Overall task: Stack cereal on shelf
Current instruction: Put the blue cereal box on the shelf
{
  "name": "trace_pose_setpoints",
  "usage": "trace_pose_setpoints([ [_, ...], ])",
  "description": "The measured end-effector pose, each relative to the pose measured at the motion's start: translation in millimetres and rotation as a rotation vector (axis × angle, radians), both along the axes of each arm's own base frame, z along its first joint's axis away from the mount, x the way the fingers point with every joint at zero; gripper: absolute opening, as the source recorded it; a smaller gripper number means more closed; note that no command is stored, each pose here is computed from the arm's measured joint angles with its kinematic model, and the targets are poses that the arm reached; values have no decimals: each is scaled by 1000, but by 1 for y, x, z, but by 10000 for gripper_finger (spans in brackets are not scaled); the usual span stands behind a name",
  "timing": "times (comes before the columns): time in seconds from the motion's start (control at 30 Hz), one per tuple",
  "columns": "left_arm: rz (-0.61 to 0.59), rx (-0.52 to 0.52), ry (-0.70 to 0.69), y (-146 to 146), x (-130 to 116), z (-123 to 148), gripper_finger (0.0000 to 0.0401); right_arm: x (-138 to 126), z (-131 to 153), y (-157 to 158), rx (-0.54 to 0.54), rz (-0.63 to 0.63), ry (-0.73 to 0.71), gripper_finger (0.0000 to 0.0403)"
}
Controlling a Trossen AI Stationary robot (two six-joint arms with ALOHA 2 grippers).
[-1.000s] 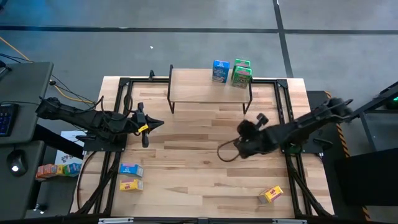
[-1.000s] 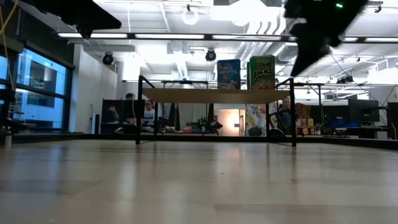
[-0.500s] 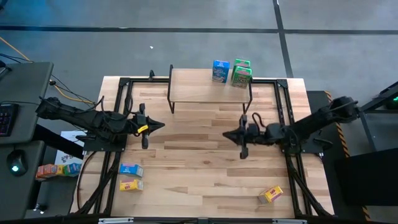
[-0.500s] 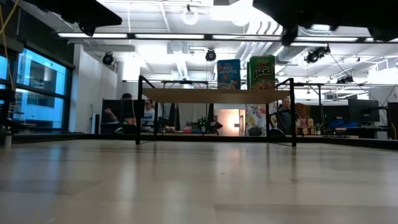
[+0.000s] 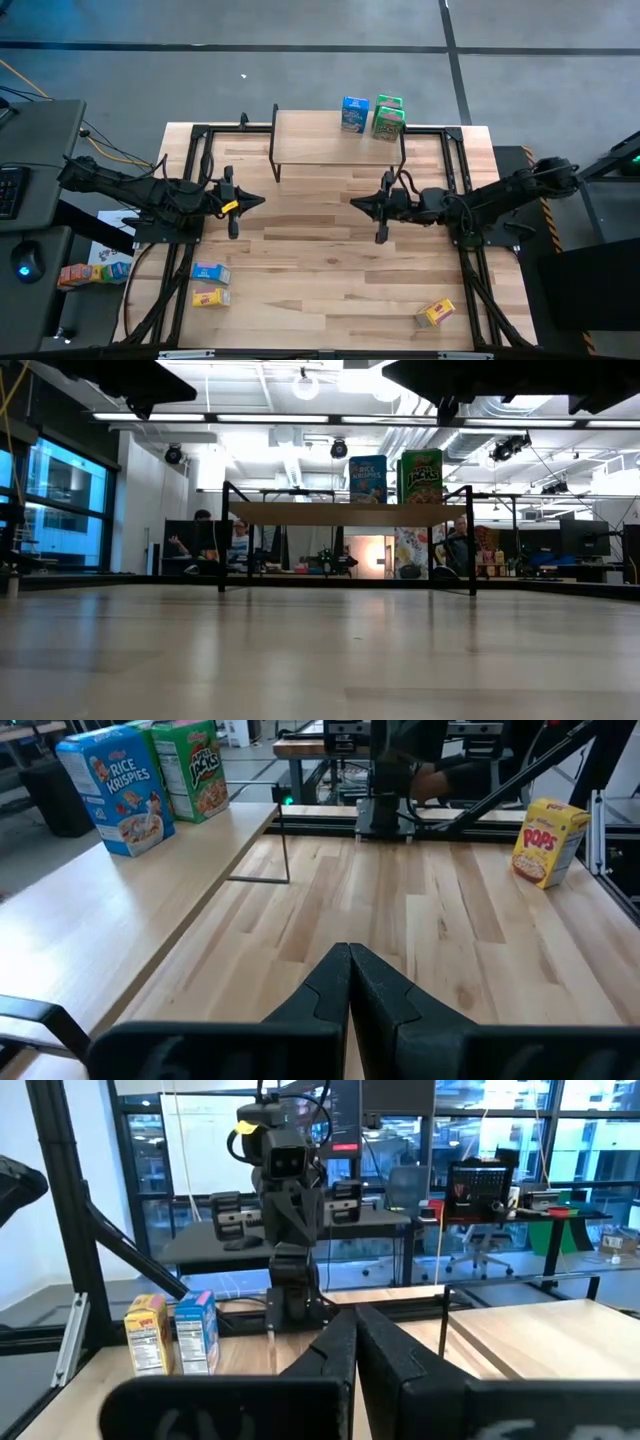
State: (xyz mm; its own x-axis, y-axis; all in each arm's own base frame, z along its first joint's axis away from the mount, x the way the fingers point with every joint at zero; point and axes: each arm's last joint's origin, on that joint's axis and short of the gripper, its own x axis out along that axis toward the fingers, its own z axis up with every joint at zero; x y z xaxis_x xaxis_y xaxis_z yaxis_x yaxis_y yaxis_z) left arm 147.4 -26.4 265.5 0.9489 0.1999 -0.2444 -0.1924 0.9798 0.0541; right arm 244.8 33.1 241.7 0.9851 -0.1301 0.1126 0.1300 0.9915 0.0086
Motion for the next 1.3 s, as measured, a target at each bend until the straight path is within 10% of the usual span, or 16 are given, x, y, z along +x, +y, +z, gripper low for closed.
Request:
trace_pose_setpoints([
  [0.6,19,-69,25,-2,6,-6,8,0,0,0,27,-6,-5,0],
  [1.3,-75,-171,88,-5,5,-10,236,0,1,-1,24,-38,-6,0],
])
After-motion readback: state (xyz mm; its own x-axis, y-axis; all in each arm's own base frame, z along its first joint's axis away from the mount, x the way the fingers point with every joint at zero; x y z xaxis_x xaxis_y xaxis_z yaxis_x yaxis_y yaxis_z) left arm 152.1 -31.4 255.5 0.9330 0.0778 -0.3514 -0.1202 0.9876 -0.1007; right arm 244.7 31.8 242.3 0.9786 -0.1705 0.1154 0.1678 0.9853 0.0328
